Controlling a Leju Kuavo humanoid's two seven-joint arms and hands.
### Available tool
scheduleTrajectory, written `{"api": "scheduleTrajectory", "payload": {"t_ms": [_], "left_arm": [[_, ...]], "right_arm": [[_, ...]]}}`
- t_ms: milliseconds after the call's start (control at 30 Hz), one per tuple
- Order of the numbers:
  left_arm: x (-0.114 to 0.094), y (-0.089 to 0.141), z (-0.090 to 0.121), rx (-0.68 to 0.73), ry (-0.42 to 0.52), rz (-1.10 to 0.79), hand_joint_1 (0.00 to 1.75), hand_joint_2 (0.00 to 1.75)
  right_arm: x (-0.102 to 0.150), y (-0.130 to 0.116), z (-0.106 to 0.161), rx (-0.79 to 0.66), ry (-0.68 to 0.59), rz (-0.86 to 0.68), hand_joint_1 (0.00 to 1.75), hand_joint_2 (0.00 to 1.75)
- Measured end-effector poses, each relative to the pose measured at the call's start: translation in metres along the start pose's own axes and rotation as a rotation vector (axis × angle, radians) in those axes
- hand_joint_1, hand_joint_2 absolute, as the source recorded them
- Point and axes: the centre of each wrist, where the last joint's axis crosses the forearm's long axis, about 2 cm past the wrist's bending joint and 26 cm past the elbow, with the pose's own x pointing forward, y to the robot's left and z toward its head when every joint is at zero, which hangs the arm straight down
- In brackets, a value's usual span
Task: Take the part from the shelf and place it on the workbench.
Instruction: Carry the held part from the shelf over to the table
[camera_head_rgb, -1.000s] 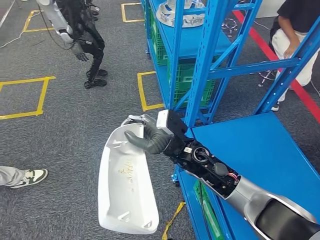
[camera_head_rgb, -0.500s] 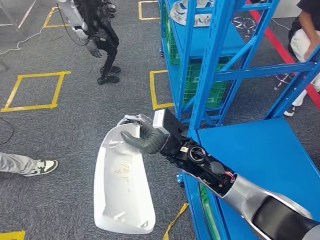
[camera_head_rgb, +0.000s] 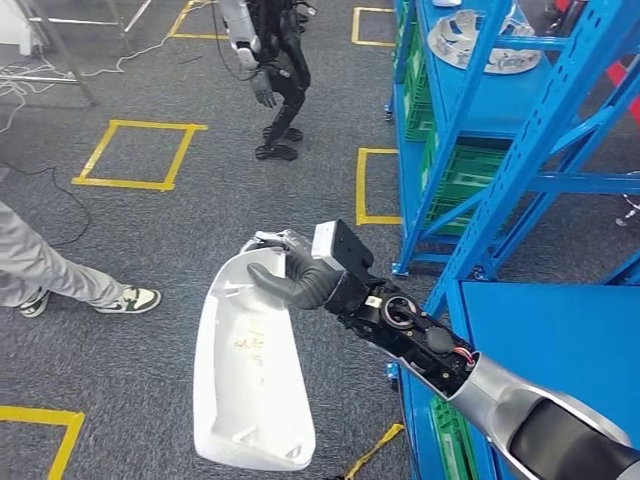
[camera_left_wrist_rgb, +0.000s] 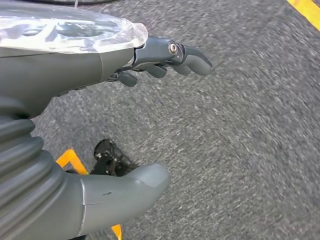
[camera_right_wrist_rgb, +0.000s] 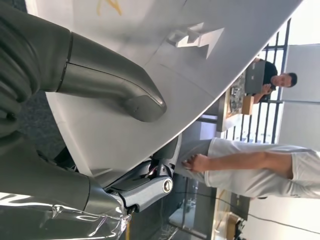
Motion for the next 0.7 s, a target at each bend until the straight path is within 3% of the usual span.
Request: {"api": "scheduleTrajectory", "payload": {"t_ms": [700], "left_arm": [[0.0001, 0.0003, -0.0001, 0.004, -0.001, -0.008, 0.0, 1.75]], "right_arm": [[0.0012, -0.0012, -0.0021, 0.007, -0.007, 0.009, 1.75, 1.75]]}}
